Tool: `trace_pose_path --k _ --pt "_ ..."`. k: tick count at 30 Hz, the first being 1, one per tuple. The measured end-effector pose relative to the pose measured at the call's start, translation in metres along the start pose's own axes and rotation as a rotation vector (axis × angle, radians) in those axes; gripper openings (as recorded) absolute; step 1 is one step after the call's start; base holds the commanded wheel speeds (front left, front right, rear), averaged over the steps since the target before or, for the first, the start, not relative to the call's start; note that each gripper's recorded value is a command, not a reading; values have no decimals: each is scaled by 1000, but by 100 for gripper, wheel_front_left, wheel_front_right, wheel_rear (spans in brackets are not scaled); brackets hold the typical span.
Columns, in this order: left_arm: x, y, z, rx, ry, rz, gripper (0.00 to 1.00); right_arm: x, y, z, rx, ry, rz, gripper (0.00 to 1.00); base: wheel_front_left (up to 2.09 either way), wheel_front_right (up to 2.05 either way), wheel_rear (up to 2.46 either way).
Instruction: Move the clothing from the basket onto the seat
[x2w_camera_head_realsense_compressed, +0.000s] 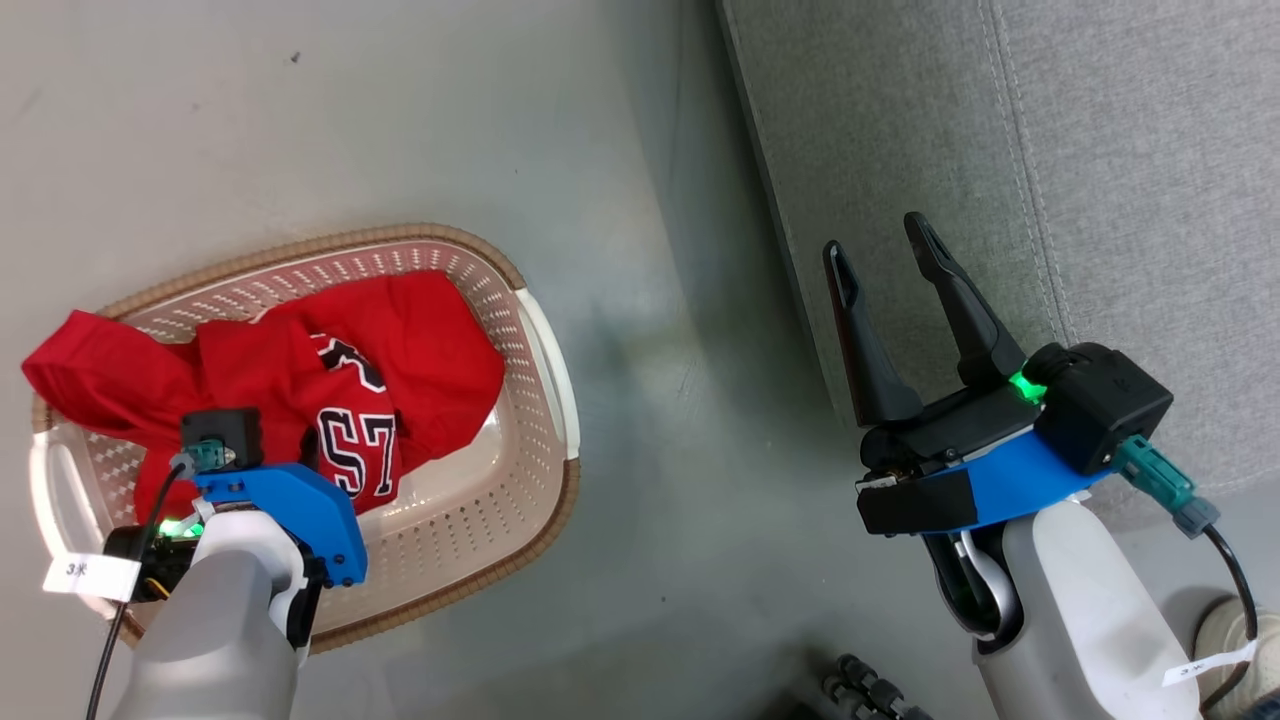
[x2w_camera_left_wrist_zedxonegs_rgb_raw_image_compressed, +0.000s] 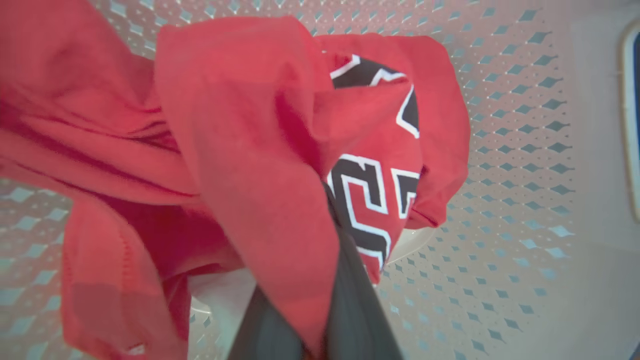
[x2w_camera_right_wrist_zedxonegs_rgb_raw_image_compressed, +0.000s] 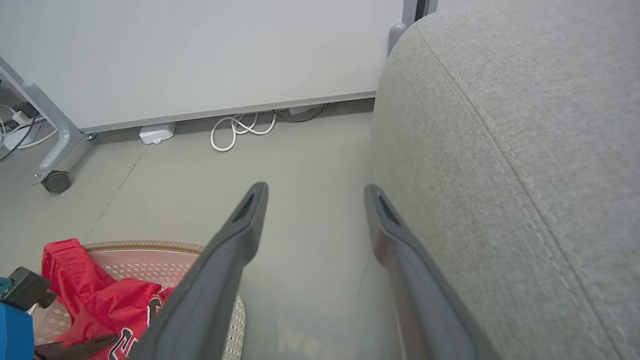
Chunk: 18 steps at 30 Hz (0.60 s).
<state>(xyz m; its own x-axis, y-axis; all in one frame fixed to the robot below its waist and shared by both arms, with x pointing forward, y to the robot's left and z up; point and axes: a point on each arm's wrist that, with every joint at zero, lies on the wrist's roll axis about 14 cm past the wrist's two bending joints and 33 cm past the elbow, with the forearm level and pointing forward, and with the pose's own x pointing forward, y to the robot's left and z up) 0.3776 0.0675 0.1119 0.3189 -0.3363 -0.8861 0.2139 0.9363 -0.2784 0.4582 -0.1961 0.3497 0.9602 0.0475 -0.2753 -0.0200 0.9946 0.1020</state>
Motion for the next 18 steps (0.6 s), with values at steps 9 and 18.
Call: trace_pose_path --k 9,18 --pt "-29 -11 16 -12 -66 2 0 -8 8 32 -5 -72 20 100 0 0 0" --pt "-72 -34 36 7 -181 -19 0 -36 20 58 -1 -125 38 100 0 0 0"
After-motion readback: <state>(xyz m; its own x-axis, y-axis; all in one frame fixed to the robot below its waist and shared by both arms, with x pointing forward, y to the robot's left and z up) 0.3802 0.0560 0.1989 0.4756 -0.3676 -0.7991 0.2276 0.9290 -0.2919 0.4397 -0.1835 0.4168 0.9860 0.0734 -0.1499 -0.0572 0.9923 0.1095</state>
